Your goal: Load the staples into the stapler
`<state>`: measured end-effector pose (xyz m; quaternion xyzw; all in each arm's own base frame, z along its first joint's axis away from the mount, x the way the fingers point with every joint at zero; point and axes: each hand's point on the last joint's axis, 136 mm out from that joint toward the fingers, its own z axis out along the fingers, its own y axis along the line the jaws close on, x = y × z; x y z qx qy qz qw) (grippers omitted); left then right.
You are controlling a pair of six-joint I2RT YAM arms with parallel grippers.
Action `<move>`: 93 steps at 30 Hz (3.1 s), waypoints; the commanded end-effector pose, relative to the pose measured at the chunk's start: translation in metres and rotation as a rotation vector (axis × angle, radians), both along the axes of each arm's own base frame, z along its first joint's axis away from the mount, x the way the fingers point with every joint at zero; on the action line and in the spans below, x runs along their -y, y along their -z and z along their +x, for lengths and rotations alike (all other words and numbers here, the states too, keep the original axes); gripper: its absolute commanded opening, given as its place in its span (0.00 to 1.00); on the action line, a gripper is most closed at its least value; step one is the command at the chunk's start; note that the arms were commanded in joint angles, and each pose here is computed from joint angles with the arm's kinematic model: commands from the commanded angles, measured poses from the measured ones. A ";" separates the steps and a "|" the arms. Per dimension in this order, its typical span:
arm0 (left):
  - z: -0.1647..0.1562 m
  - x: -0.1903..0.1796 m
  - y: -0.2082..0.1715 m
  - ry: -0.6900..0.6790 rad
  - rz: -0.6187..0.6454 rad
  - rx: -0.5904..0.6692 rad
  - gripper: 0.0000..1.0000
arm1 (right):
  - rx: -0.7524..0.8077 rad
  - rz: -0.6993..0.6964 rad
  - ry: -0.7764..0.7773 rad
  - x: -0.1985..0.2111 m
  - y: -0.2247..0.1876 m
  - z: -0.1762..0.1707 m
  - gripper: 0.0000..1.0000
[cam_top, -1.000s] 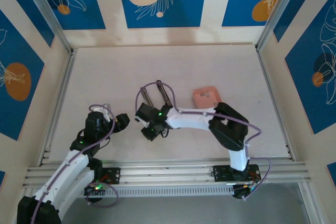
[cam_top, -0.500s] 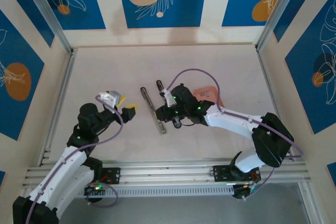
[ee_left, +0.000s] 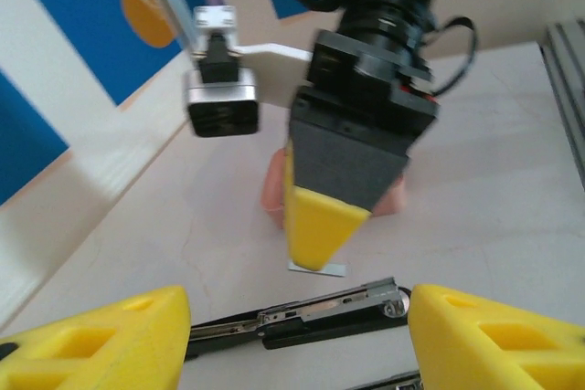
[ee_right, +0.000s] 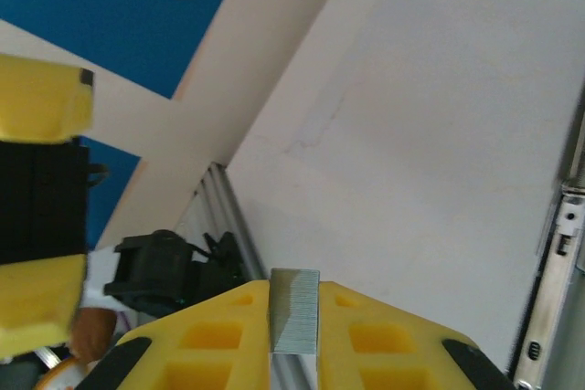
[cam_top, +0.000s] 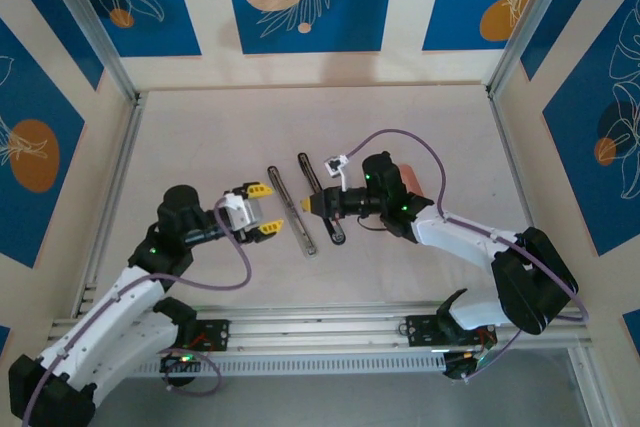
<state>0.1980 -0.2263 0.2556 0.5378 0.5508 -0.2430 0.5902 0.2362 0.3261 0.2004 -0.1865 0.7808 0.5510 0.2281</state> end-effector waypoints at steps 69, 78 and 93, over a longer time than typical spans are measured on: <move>-0.005 -0.061 0.179 -0.223 0.977 -0.679 0.24 | -0.013 -0.011 0.116 0.051 0.009 -0.011 0.46; 0.009 -0.042 0.218 -0.243 1.030 -0.692 0.26 | -0.004 -0.040 0.137 0.059 0.014 -0.015 0.46; 0.012 -0.017 0.237 -0.230 0.993 -0.697 0.43 | -0.013 -0.096 0.137 0.057 0.022 -0.019 0.46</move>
